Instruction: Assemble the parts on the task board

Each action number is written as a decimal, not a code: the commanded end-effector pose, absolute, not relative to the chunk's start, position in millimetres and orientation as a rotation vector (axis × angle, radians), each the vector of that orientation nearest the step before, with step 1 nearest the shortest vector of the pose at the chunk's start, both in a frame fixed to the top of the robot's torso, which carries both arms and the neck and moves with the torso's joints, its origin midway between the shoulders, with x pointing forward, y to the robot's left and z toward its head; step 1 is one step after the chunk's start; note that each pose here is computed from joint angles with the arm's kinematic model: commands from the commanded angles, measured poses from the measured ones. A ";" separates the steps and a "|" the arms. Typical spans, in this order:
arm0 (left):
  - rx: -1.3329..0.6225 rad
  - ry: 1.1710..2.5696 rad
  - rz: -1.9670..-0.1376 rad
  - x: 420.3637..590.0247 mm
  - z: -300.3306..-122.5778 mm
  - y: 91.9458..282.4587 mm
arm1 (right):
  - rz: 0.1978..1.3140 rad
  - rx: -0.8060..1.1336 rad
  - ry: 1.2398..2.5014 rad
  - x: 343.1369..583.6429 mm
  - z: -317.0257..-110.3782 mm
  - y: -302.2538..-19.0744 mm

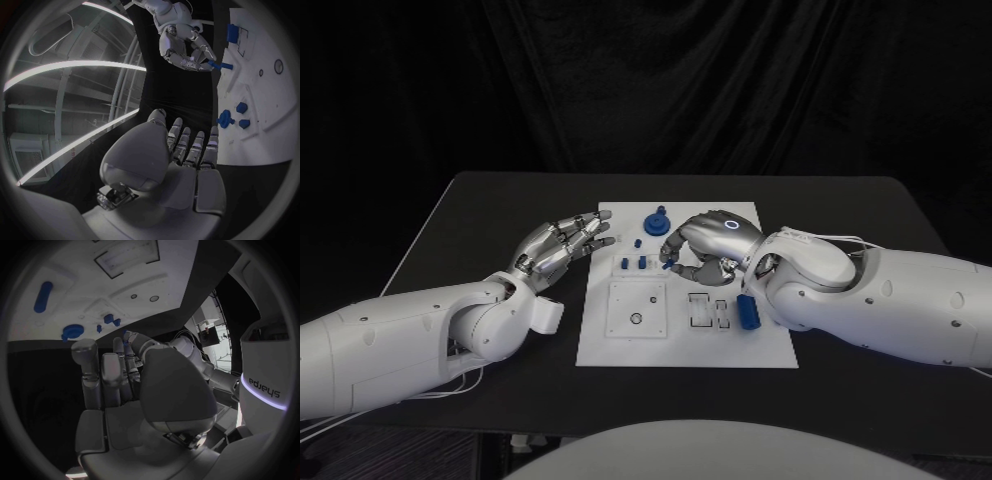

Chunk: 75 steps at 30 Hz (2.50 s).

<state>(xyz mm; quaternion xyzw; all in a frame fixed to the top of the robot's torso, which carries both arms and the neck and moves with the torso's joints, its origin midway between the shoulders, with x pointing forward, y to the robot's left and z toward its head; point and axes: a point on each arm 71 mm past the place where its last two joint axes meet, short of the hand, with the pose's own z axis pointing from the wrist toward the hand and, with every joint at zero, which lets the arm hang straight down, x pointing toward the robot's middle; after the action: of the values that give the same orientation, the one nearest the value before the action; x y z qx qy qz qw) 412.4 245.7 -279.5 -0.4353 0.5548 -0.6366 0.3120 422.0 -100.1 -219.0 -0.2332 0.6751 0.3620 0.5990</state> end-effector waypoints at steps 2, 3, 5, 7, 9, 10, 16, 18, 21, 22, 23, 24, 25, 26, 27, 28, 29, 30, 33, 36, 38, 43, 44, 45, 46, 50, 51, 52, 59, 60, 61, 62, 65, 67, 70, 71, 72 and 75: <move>-1.085 1.332 -1.763 411.2 -270.1 246.4 | 0.733 -0.683 1.590 417.8 -232.3 -88.0; -1.085 1.333 -1.763 411.1 -270.1 246.4 | 0.730 -0.697 1.594 416.7 -235.1 -84.4; -1.086 1.334 -1.766 410.9 -270.1 246.2 | 0.726 -0.718 1.600 414.5 -240.6 -77.6; -1.086 1.334 -1.768 410.8 -270.2 246.0 | 0.727 -0.729 1.605 413.0 -244.0 -73.5; -1.087 1.335 -1.769 410.7 -270.4 245.6 | 0.729 -0.738 1.610 411.4 -247.2 -69.6; -1.087 1.335 -1.770 410.7 -270.4 245.5 | 0.729 -0.739 1.611 411.0 -247.8 -68.9; -1.088 1.338 -1.774 410.7 -271.0 244.1 | 0.730 -0.748 1.624 408.6 -254.0 -63.4; -1.089 1.339 -1.775 410.7 -271.2 243.6 | 0.728 -0.750 1.630 408.3 -256.0 -62.6; -1.089 1.341 -1.777 410.7 -271.5 243.0 | 0.724 -0.750 1.635 408.4 -258.2 -62.2; -1.089 1.341 -1.778 410.7 -271.6 242.7 | 0.723 -0.750 1.637 408.5 -258.9 -62.2; -1.090 1.342 -1.778 410.6 -271.7 242.6 | 0.722 -0.750 1.639 408.6 -259.5 -62.2; -1.090 1.342 -1.778 410.6 -271.7 242.5 | 0.721 -0.750 1.640 408.7 -260.0 -62.3; -1.090 1.343 -1.778 410.6 -271.8 242.5 | 0.720 -0.750 1.641 408.8 -260.4 -62.5; -1.090 1.343 -1.778 410.6 -271.9 242.4 | 0.719 -0.749 1.642 408.9 -260.8 -62.6; -1.091 1.344 -1.778 410.6 -272.0 242.5 | 0.718 -0.749 1.643 409.1 -261.3 -62.9; -1.091 1.344 -1.778 410.7 -272.1 242.5 | 0.716 -0.748 1.645 409.2 -261.6 -63.2; -1.091 1.344 -1.778 410.7 -272.2 242.4 | 0.715 -0.747 1.645 409.4 -261.9 -63.4; -1.091 1.345 -1.778 410.8 -272.3 242.4 | 0.714 -0.746 1.646 409.5 -262.1 -63.7; -1.092 1.346 -1.778 410.9 -272.6 242.2 | 0.710 -0.745 1.648 410.2 -262.8 -64.8; -1.093 1.348 -1.780 411.0 -273.1 241.7 | 0.707 -0.744 1.649 411.0 -263.3 -65.4; -1.094 1.349 -1.780 410.9 -273.4 241.5 | 0.707 -0.743 1.649 411.2 -263.4 -65.5; -1.096 1.351 -1.779 410.8 -274.3 241.6 | 0.707 -0.745 1.649 411.4 -263.7 -65.0; -1.096 1.352 -1.779 410.8 -274.5 241.6 | 0.707 -0.745 1.650 411.4 -263.8 -64.8; -1.096 1.352 -1.778 410.8 -274.6 241.6 | 0.706 -0.746 1.651 411.4 -263.9 -64.6; -1.097 1.352 -1.778 410.8 -274.8 241.6 | 0.706 -0.748 1.652 411.4 -264.1 -64.4; -1.098 1.354 -1.777 410.7 -275.3 241.5 | 0.706 -0.750 1.654 411.3 -264.4 -63.6; -1.098 1.354 -1.777 410.7 -275.5 241.4 | 0.706 -0.751 1.655 411.2 -264.5 -63.5; -1.098 1.355 -1.777 410.7 -275.6 241.4 | 0.706 -0.751 1.656 411.1 -264.6 -63.3; -1.101 1.357 -1.774 410.6 -276.7 241.7 | 0.705 -0.754 1.661 410.4 -265.4 -62.9; -1.101 1.357 -1.774 410.6 -276.8 241.7 | 0.706 -0.755 1.661 410.4 -265.5 -62.8; -1.101 1.357 -1.773 410.7 -277.0 241.7 | 0.706 -0.755 1.662 410.3 -265.6 -62.8; -1.101 1.358 -1.773 410.7 -277.2 241.7 | 0.706 -0.756 1.663 410.1 -265.7 -62.6; -1.102 1.359 -1.774 410.7 -277.9 241.4 | 0.703 -0.758 1.668 410.1 -266.4 -62.4; -1.103 1.360 -1.774 410.5 -278.2 241.2 | 0.702 -0.759 1.671 410.1 -267.0 -62.4; -1.105 1.361 -1.773 410.3 -278.7 241.5 | 0.700 -0.760 1.675 409.9 -267.9 -62.8; -1.105 1.361 -1.773 410.3 -278.8 241.7 | 0.699 -0.760 1.677 409.9 -268.3 -63.0; -1.105 1.361 -1.772 410.2 -279.0 241.9 | 0.698 -0.760 1.679 409.8 -268.7 -63.1; -1.106 1.362 -1.771 410.1 -279.6 242.1 | 0.697 -0.761 1.682 409.6 -269.6 -63.2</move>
<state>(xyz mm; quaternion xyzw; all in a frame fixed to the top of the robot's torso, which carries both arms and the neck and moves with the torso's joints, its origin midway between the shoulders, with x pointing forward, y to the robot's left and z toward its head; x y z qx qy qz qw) 410.2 241.7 -287.5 -0.4378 0.5576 -0.6381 0.3004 409.9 -62.3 -266.8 -0.3206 0.7052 0.3052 0.5538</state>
